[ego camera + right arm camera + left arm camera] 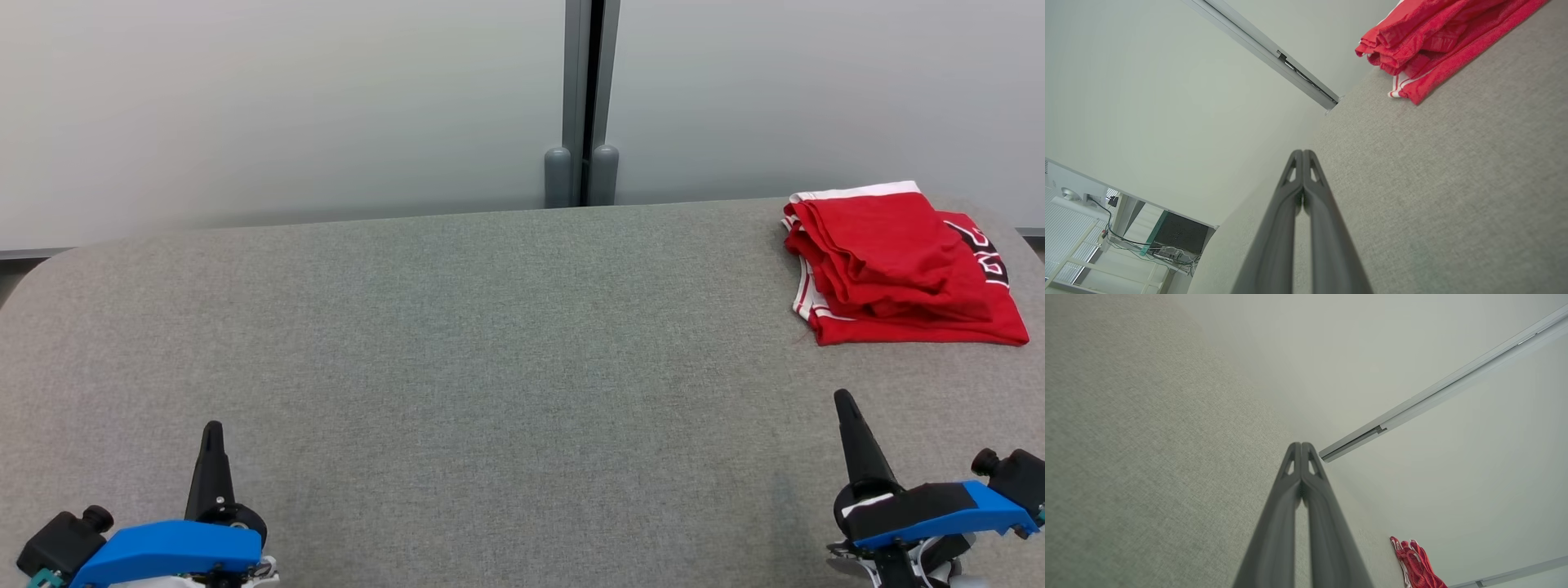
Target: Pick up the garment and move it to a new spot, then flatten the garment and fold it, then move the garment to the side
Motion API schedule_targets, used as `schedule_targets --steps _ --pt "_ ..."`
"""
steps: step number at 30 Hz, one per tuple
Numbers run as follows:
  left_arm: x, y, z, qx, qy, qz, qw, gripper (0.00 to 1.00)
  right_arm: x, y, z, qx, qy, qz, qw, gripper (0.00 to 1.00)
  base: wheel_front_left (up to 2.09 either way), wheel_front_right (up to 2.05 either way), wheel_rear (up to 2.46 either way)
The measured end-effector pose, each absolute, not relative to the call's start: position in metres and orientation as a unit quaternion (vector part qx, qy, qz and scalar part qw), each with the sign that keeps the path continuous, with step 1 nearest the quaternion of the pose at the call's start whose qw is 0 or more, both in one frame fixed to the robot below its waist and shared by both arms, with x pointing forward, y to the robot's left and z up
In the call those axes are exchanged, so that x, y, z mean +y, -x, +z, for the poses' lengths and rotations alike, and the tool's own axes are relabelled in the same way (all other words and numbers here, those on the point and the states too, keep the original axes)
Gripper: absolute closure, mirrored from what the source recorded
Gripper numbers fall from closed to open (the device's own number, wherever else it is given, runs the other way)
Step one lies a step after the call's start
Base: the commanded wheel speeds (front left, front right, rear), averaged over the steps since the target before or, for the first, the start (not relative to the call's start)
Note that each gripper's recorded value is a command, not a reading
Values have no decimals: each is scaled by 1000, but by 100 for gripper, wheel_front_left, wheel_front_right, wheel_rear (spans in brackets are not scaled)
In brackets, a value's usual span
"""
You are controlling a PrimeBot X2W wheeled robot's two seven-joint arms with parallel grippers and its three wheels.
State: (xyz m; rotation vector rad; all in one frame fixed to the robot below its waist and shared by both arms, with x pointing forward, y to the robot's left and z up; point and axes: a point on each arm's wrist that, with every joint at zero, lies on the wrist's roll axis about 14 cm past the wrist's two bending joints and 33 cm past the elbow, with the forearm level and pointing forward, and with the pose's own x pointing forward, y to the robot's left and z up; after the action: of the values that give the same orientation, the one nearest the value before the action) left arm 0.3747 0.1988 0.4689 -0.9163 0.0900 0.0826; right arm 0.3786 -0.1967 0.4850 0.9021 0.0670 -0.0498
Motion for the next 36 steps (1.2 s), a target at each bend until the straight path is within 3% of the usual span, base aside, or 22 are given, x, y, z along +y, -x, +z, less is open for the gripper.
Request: schedule_targets --steps 36 --pt "199 -382 483 29 593 31 804 100 -199 -383 492 20 -591 -21 806 100 0 0 0"
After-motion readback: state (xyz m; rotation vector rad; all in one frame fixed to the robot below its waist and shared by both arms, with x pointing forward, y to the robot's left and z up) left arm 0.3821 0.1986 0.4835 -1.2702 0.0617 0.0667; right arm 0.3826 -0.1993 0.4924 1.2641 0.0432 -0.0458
